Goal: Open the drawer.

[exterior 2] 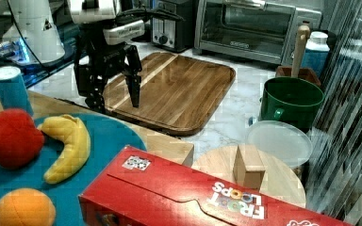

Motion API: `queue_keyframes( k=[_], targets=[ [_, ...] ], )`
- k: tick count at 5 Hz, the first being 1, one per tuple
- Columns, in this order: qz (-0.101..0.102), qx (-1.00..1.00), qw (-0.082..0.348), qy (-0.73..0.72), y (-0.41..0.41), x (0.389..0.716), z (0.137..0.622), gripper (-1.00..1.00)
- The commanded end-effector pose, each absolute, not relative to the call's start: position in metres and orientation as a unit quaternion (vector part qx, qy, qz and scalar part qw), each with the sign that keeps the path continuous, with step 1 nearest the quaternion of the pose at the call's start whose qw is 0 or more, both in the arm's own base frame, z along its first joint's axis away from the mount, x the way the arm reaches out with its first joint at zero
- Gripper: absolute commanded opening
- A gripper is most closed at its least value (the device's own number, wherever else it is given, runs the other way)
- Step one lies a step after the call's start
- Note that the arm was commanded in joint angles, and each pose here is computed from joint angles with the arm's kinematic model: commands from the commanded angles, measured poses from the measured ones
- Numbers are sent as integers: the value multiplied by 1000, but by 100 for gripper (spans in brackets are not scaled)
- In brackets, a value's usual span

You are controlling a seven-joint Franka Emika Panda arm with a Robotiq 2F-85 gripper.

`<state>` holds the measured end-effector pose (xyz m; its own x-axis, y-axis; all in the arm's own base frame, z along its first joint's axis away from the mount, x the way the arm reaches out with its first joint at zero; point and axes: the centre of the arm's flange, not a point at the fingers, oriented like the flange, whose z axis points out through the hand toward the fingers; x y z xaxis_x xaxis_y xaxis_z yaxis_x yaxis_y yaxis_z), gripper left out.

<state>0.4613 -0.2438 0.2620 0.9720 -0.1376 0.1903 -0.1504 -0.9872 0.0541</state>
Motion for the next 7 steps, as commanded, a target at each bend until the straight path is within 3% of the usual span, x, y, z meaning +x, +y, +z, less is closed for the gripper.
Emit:
queue_keyframes(
  k=[1,3,4,7],
  targets=[
    [120,993,-4,-6,-123,527,226,100],
    [95,995,0,-20,-30,526,238,100],
    [104,994,-7,-10,-6,523,233,100],
    [95,994,7,-61,-3,514,247,100]
  ],
)
